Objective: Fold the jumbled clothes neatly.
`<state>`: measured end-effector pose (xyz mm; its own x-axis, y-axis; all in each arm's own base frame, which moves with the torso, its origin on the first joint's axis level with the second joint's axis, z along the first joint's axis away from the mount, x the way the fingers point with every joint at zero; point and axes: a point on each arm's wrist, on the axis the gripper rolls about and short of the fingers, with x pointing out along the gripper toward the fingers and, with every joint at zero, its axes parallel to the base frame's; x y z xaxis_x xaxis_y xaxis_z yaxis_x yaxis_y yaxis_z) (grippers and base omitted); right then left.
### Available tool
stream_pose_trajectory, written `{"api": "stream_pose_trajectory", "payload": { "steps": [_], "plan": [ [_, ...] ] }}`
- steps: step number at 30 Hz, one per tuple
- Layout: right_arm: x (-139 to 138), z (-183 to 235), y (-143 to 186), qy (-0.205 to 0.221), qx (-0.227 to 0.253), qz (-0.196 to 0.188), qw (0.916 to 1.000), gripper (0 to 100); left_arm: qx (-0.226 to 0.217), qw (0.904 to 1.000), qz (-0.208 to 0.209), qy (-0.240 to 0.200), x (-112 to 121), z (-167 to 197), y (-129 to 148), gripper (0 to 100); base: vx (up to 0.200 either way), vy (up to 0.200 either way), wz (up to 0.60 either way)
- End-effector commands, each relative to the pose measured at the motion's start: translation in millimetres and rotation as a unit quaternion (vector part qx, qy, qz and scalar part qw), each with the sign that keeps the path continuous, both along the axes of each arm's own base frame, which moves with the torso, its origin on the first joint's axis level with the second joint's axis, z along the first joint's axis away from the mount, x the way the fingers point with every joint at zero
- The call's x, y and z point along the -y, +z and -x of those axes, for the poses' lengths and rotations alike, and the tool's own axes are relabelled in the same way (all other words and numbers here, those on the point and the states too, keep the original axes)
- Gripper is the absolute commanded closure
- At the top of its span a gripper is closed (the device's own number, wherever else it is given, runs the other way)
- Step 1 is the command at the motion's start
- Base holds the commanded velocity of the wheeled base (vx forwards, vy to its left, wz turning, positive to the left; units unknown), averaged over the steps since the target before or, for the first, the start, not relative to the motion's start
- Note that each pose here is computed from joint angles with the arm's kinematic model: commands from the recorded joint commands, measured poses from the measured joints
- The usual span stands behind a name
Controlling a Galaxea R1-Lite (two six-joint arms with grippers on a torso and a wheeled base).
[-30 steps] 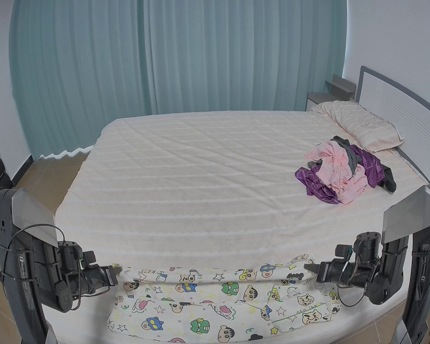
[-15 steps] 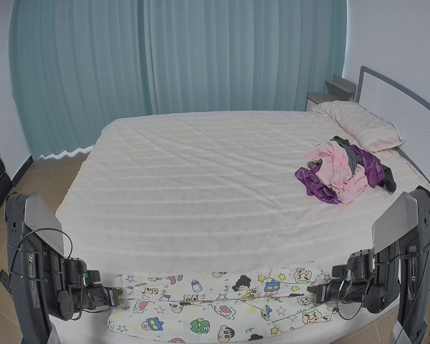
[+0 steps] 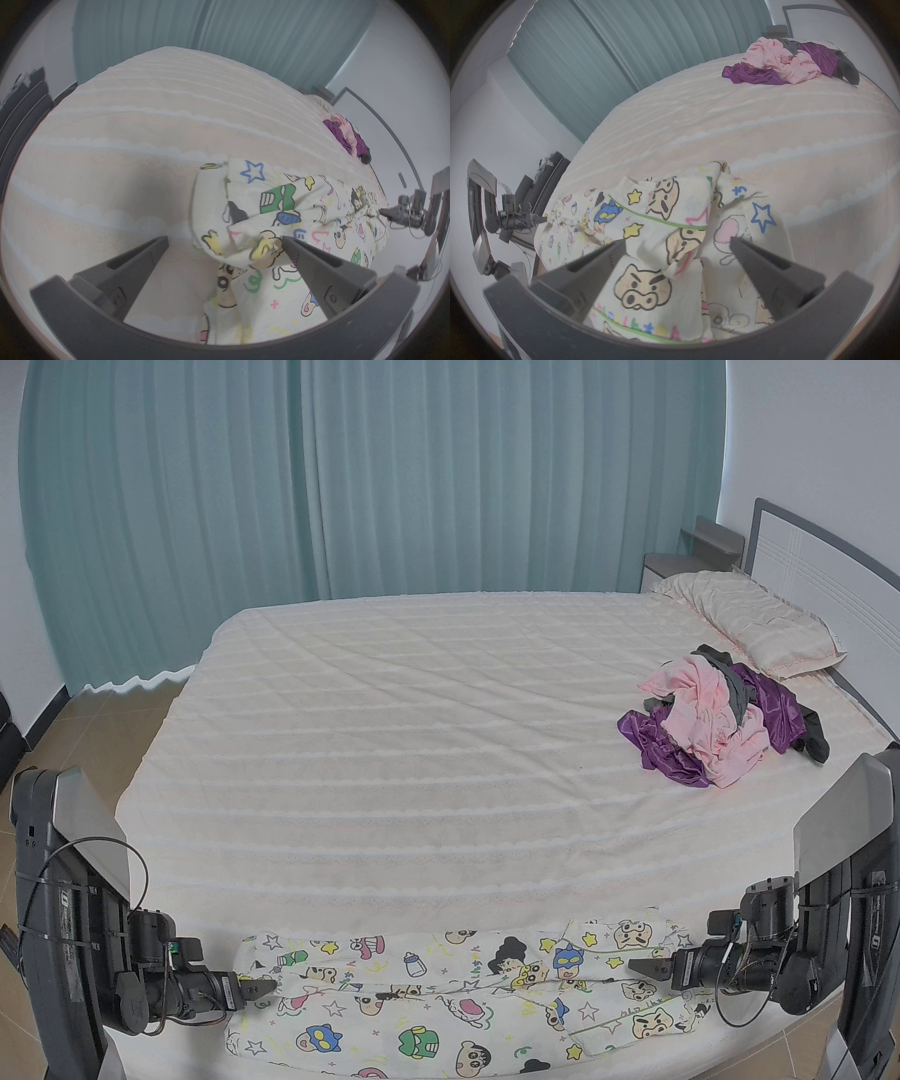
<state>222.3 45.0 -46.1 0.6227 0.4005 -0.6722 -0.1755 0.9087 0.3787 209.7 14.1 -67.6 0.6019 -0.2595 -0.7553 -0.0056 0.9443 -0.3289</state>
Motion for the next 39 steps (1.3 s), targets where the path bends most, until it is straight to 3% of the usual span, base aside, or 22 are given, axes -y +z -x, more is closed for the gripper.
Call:
{"api": "stream_pose_trajectory", "payload": {
  "steps": [1,7,10,11,14,19,26,27,39],
  "plan": [
    [1,5,13,-0.010,0.011,-0.013,0.9998,0,0.000,0.9987,0.022,0.047,-11,3,5,0,0.000,0.000,0.00],
    [-10,13,10,-0.023,-0.032,-0.049,0.9980,0,0.017,0.9874,0.104,0.118,-20,1,22,0,0.000,0.000,0.00],
    [-19,15,9,-0.030,-0.049,-0.069,0.9960,0,0.018,0.9766,0.146,0.157,-18,-1,30,0,0.000,0.000,0.00],
    [-23,15,2,-0.030,-0.062,-0.068,0.9953,0,0.020,0.9674,0.178,0.179,-15,-3,38,0,0.000,0.000,0.00],
    [-25,12,-8,-0.033,-0.068,-0.056,0.9956,0,0.027,0.9544,0.221,0.199,-8,-6,50,0,0.000,0.000,0.00],
    [-25,10,-22,-0.036,-0.077,-0.029,0.9959,0,0.023,0.9542,0.213,0.209,-2,-7,48,0,0.000,0.000,0.00],
    [-28,-1,-17,-0.038,-0.050,-0.044,0.9971,0,0.020,0.9542,0.212,0.211,-2,-6,48,0,0.000,0.000,0.00],
    [-28,-2,-17,-0.038,-0.049,-0.044,0.9971,100,0.020,0.9544,0.212,0.210,-2,-6,48,0,0.000,0.000,0.00],
    [-27,-5,-4,-0.074,-0.041,-0.083,0.9929,100,0.019,0.9546,0.210,0.210,-2,-6,47,0,0.000,0.000,0.00]
  ]
}}
